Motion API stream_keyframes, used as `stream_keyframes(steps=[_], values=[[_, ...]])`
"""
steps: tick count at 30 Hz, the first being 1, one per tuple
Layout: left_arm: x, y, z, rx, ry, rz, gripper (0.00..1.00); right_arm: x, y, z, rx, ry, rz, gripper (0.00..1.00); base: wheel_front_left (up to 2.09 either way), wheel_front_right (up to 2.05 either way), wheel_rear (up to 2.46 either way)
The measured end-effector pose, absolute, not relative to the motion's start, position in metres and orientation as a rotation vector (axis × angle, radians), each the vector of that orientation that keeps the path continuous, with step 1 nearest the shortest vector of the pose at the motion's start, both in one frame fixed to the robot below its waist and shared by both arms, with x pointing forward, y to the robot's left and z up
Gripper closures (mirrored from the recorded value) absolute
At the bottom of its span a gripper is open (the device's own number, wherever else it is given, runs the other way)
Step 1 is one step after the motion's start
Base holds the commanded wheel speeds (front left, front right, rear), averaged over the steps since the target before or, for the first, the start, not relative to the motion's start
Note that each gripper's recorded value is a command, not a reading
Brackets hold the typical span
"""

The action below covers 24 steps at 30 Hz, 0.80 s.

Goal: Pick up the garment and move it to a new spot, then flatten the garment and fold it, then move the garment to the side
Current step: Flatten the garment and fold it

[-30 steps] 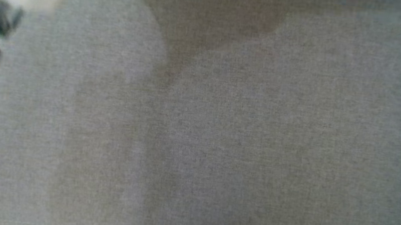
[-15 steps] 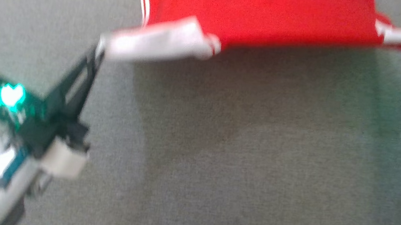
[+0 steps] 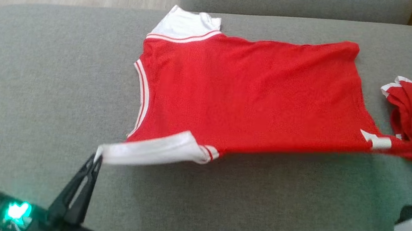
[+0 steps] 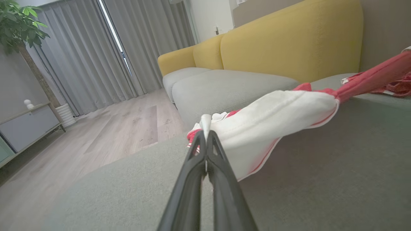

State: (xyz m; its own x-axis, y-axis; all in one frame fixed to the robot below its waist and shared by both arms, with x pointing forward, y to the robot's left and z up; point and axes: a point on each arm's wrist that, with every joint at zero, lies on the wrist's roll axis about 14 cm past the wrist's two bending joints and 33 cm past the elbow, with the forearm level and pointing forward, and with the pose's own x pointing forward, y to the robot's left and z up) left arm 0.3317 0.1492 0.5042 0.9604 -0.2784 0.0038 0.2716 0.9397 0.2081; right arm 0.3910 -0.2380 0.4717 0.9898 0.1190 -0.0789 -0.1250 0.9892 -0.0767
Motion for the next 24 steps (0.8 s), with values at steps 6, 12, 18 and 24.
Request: stream_keyframes(steps=[6, 12, 18, 24], values=[[0.332, 0.142, 0.491, 0.203, 0.007, -0.315, 1.00, 0.374, -0.240, 0.458, -0.071, 0.116, 0.105, 1.00, 0.00, 0.00, 0.00], [0.371, 0.135, 0.483, 0.248, 0.008, -0.360, 1.00, 0.392, -0.235, 0.441, -0.072, 0.157, 0.122, 1.00, 0.00, 0.00, 0.00], [0.415, 0.124, 0.480, 0.290, -0.027, -0.386, 1.00, 0.420, -0.231, 0.429, -0.075, 0.181, 0.133, 1.00, 0.00, 0.00, 0.00], [0.456, 0.126, 0.477, 0.354, -0.049, -0.406, 1.00, 0.448, -0.223, 0.417, -0.089, 0.203, 0.168, 1.00, 0.00, 0.00, 0.00]])
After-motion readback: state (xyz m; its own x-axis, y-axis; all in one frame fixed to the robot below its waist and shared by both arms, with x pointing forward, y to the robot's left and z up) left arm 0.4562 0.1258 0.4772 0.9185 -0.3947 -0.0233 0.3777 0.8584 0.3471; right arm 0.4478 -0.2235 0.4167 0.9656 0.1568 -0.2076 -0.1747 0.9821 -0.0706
